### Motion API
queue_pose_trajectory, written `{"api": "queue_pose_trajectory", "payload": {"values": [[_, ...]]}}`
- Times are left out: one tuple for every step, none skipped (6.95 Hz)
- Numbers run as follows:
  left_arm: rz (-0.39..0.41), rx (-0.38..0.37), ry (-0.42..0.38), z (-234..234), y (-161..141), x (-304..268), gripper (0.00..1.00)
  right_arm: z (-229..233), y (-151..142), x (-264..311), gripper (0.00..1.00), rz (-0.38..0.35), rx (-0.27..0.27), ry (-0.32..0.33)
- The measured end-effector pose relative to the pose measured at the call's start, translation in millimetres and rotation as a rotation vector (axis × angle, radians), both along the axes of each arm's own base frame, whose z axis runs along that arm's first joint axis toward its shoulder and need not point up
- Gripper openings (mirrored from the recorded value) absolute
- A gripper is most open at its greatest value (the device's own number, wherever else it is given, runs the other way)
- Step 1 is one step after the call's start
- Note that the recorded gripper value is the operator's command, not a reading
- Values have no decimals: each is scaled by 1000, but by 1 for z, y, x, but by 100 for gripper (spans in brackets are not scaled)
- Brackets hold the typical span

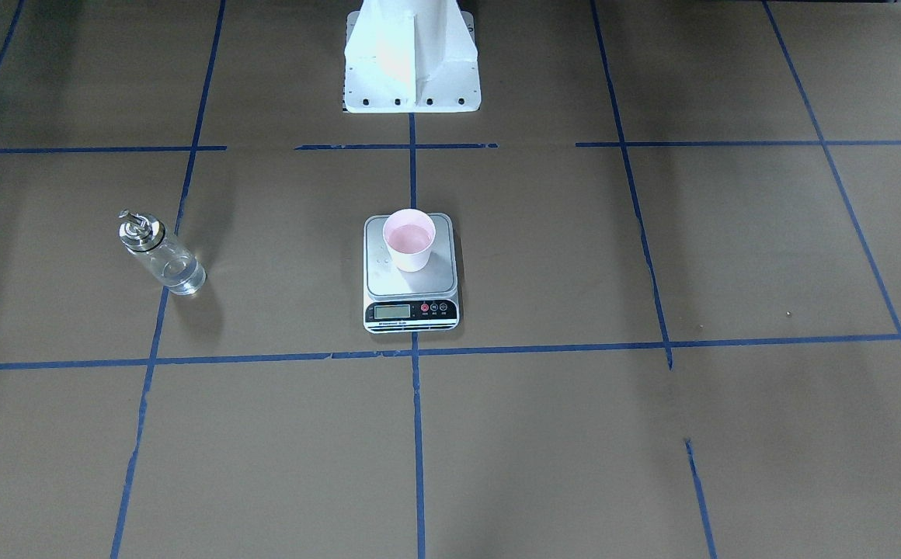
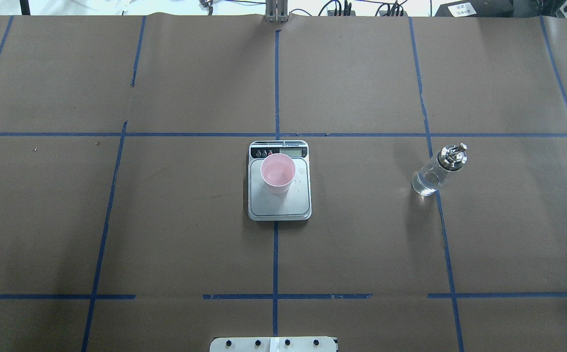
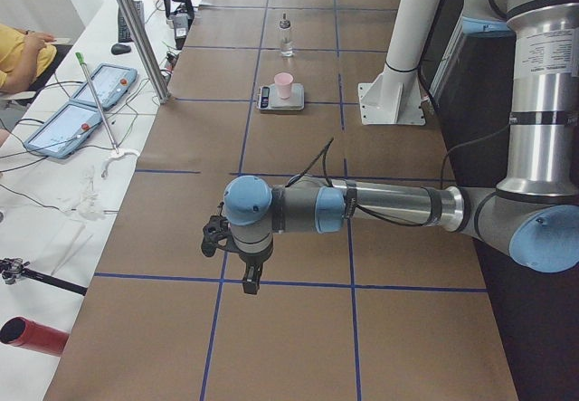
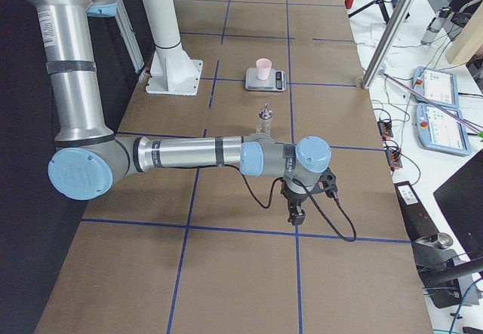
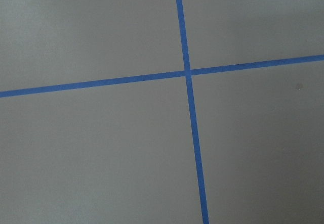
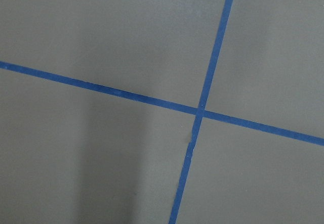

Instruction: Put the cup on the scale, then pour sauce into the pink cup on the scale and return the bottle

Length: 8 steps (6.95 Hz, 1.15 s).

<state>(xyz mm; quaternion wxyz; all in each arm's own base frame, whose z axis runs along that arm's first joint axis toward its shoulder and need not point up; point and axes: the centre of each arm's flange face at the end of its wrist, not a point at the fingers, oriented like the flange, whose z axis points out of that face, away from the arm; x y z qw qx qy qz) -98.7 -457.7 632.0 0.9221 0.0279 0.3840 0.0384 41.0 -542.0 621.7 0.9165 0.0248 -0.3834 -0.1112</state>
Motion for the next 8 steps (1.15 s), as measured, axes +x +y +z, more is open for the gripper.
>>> {"api": "queue_pose_trajectory", "payload": {"values": [[5, -27, -24, 5, 3, 0, 100, 2, 2, 0, 100, 0, -4, 1], [7, -42, -41, 7, 5, -1, 100, 5, 4, 0, 100, 0, -10, 1], [7, -51, -48, 9, 6, -1, 100, 5, 6, 0, 100, 0, -11, 0], [7, -58, -52, 12, 6, -1, 100, 3, 6, 0, 100, 0, -6, -2], [8, -59, -54, 13, 6, -1, 100, 1, 6, 0, 100, 0, -2, -2], [7, -57, -55, 12, 4, -1, 100, 0, 6, -1, 100, 0, 0, -3], [6, -51, -54, 8, 2, -1, 100, -2, 5, -1, 100, 0, 3, -3], [5, -44, -53, 4, 1, -1, 100, -4, 5, -1, 100, 0, 8, -3]]}}
